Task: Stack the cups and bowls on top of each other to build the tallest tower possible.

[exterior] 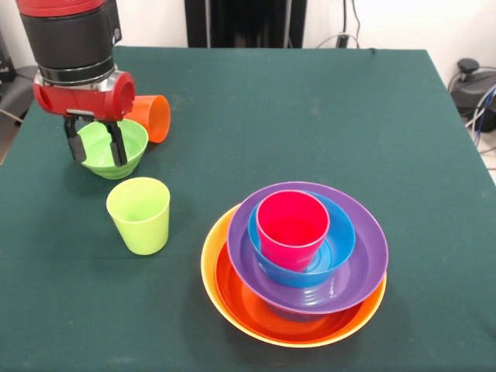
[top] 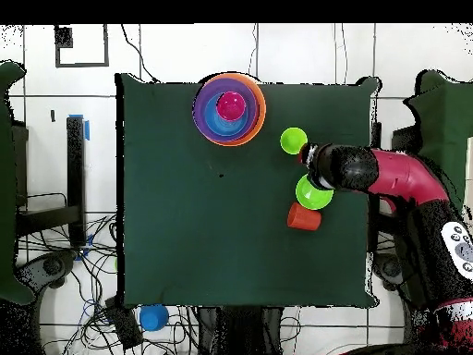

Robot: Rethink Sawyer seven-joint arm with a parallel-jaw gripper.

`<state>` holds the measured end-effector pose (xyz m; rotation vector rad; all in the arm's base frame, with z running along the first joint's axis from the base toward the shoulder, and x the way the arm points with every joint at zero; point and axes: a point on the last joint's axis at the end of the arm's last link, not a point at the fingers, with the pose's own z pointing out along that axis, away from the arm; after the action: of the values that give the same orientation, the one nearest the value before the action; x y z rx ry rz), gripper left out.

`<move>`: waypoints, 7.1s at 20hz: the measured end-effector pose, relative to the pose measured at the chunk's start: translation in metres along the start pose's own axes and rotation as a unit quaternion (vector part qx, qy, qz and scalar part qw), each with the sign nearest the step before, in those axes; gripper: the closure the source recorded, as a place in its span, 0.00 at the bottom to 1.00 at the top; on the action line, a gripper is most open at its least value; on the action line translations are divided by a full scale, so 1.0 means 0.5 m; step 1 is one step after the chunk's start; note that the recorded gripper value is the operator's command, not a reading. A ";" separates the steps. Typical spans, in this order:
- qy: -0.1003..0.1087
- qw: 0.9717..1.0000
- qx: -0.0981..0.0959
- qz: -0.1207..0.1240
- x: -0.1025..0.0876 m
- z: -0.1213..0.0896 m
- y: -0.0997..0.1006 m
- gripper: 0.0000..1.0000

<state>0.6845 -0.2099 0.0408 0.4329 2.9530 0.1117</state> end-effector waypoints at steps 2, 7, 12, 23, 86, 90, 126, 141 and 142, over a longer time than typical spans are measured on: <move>0.001 1.000 -0.004 -0.001 0.001 0.005 0.006 0.00; 0.006 1.000 -0.013 -0.002 0.007 0.020 0.023 0.00; 0.011 1.000 -0.023 -0.002 0.011 0.048 0.041 0.00; 0.015 0.999 -0.043 0.005 0.001 0.111 0.072 0.00; -0.019 0.997 -0.007 -0.074 -0.176 -0.185 0.391 1.00; -0.024 0.997 -0.015 -0.069 -0.206 -0.166 0.422 1.00; 0.041 0.999 0.021 -0.021 -0.208 -0.173 0.339 1.00; 0.042 0.998 0.031 -0.036 -0.182 -0.217 0.408 1.00; 0.042 0.998 0.030 -0.038 -0.178 -0.217 0.417 1.00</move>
<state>0.8094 -0.0421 0.1806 0.3295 3.0582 0.0322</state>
